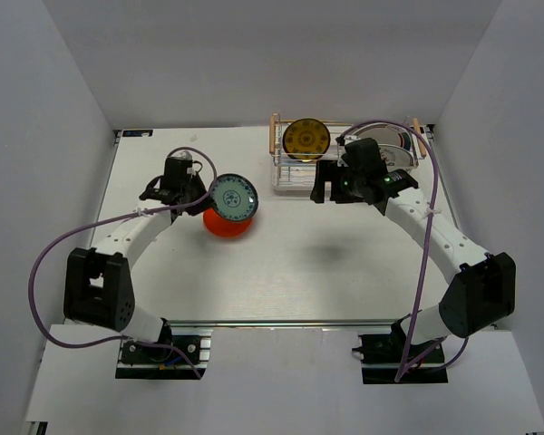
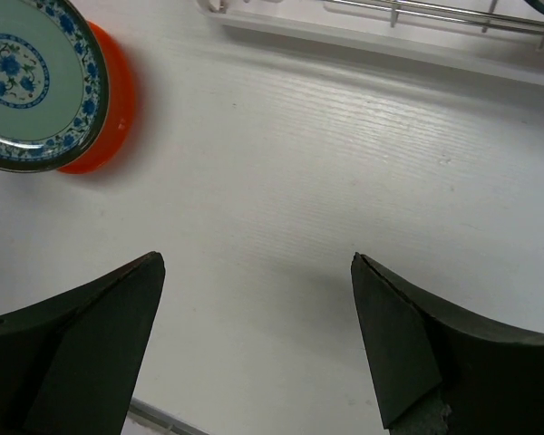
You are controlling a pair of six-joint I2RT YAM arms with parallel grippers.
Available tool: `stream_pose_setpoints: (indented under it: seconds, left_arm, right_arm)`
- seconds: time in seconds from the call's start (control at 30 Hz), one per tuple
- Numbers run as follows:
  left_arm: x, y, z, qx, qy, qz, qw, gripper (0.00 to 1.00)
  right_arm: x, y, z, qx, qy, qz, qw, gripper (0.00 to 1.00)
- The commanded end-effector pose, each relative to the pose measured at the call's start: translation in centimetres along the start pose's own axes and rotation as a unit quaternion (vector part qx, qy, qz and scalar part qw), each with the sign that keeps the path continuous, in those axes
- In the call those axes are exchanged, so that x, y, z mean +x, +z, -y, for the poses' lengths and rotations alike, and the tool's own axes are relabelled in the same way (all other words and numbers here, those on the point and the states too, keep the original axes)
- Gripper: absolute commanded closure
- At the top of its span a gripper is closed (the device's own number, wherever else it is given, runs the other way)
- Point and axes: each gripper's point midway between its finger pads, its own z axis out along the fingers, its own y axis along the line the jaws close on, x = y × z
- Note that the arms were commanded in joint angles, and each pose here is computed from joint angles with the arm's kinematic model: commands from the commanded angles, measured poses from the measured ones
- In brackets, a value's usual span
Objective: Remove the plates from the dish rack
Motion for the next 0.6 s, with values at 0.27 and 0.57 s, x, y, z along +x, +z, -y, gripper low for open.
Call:
stream_pose_setpoints:
  seconds: [0.27, 0.57]
  left_arm:
    - [-0.7, 1.6, -2.7, -0.074, -0.029, 0.004, 0.997, 1.0]
    - [-0.2, 2.2, -3.3, -0.093, -0.031, -0.012, 0.995, 0.86]
  right_arm:
    - [-0.9, -0.7, 2.0, 0.054, -0.008, 0.017, 0.998, 0.11]
    - [-0.4, -0.5, 2.2, 0.056, -0.012, 0.012, 0.998, 0.11]
